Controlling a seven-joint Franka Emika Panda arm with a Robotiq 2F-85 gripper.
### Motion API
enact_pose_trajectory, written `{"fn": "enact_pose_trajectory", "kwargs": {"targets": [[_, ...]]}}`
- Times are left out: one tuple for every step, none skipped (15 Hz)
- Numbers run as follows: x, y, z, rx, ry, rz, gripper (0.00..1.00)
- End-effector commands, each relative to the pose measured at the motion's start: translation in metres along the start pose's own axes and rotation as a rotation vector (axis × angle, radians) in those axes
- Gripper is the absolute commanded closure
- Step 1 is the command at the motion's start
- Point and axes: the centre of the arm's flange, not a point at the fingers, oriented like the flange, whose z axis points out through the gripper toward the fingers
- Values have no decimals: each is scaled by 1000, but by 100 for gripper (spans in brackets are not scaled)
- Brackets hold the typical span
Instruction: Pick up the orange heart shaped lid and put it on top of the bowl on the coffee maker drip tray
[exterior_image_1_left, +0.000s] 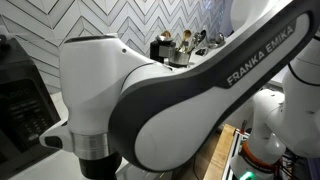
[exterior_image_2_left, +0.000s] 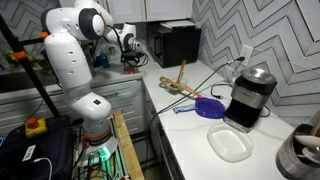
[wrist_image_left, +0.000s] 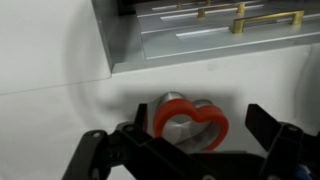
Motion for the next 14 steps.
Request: {"fn": "enact_pose_trajectory", "kwargs": {"targets": [[18, 7, 15, -65, -78, 31, 0], [22, 7, 16, -79, -91, 47, 0], [25, 7, 16, -83, -93, 59, 0], [29, 5, 13, -78, -98, 76, 0], [32, 4, 13, -75, -102, 91, 0], [35, 0, 13, -52, -107, 84, 0], [37, -3, 10, -25, -101, 51, 0], [27, 1, 12, -59, -82, 66, 0], [31, -2, 11, -52, -85, 60, 0], [33, -4, 10, -49, -86, 56, 0], [34, -4, 10, -48, -85, 54, 0], [34, -4, 10, -47, -85, 54, 0], [38, -6, 14, -54, -72, 71, 0], [44, -9, 20, -79, -73, 90, 0]]}}
